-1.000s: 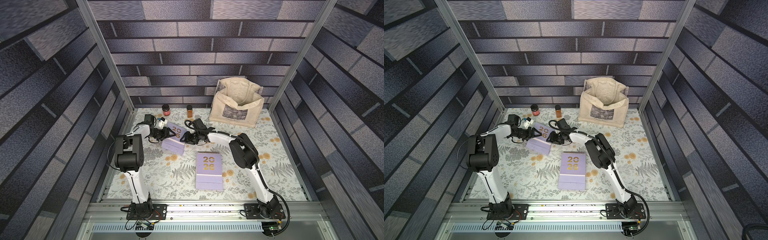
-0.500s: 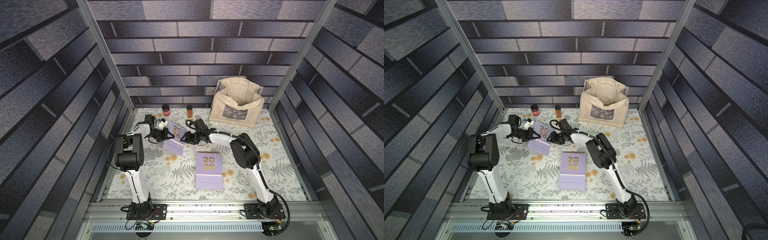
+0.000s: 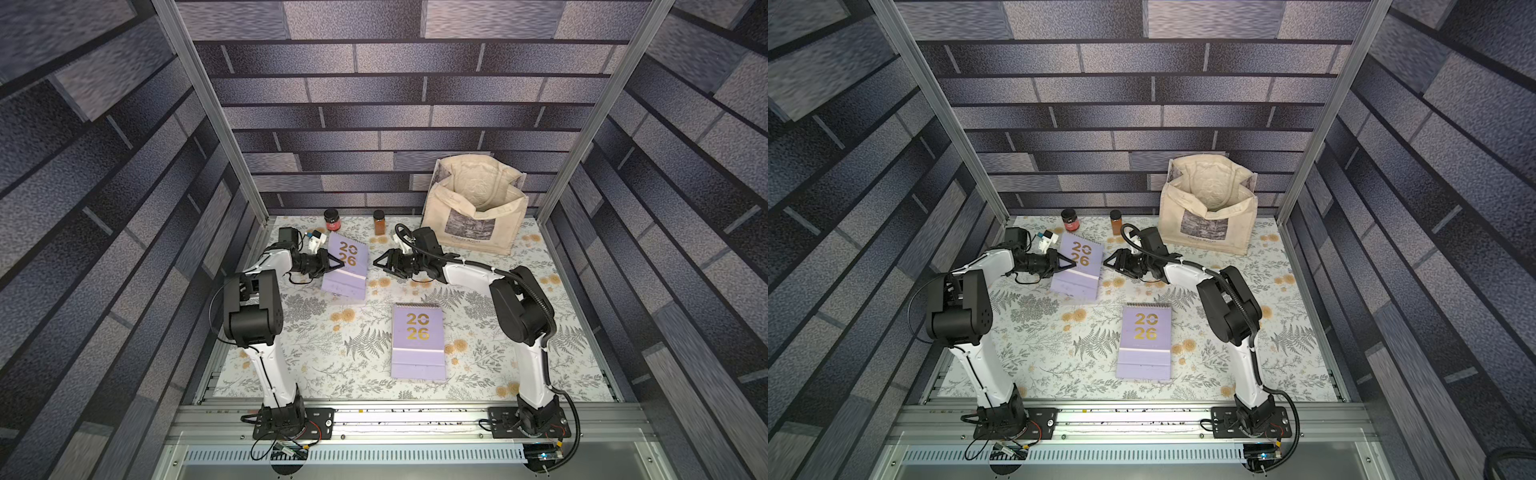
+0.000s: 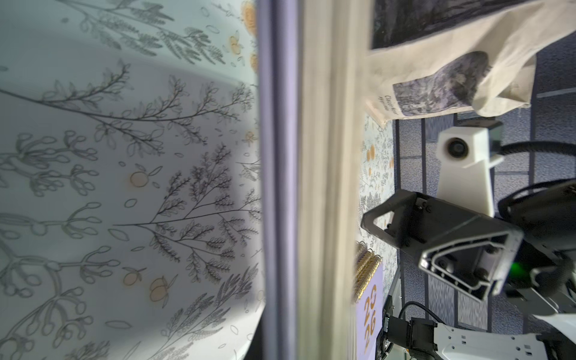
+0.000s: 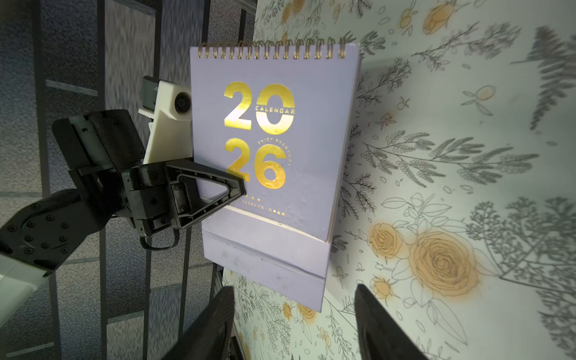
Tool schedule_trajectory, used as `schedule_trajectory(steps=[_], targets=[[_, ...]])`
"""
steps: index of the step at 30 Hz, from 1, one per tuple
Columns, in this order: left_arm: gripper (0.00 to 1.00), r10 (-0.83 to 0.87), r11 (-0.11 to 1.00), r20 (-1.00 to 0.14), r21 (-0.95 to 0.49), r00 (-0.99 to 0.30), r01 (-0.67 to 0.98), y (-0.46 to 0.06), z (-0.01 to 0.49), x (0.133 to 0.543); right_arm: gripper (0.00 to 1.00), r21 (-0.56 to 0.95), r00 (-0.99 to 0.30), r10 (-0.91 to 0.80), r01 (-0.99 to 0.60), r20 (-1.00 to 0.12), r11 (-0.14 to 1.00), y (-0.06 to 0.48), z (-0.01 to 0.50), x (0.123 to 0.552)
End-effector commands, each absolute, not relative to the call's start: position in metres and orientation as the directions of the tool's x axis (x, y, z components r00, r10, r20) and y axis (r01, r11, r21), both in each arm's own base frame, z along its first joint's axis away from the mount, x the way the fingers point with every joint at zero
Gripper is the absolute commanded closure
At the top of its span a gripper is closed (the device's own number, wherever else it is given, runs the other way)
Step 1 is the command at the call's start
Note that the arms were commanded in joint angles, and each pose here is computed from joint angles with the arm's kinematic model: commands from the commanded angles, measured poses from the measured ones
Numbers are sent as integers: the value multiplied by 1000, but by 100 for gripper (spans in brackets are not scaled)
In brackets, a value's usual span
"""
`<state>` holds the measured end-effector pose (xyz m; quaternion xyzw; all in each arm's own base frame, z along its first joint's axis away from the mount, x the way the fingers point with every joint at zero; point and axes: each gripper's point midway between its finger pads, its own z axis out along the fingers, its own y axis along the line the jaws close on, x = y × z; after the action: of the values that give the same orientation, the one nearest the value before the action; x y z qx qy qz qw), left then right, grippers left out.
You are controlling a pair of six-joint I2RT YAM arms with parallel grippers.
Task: Stack the calendars
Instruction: Pick up the calendar at the center of the board.
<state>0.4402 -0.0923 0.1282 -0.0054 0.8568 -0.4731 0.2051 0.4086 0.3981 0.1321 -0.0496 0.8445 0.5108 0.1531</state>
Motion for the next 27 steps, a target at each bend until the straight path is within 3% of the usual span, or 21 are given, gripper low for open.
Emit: schedule_trajectory(steps=[1, 10, 21, 27], targets=[[100, -212, 418, -513, -817, -832, 397, -112, 210, 438, 35, 862, -930, 50, -316, -364, 395, 395, 159, 399], [100, -188, 335, -556, -811, -809, 480, -142, 237, 422, 33, 888, -896, 98, -404, -432, 219, 392, 204, 387], [100, -168, 278, -579, -804, -798, 525, -160, 250, 405, 29, 873, -870, 126, -451, -476, 185, 388, 218, 383], [100, -136, 220, -590, -801, -796, 557, -173, 258, 393, 38, 869, -863, 123, -474, -491, 141, 391, 228, 381]])
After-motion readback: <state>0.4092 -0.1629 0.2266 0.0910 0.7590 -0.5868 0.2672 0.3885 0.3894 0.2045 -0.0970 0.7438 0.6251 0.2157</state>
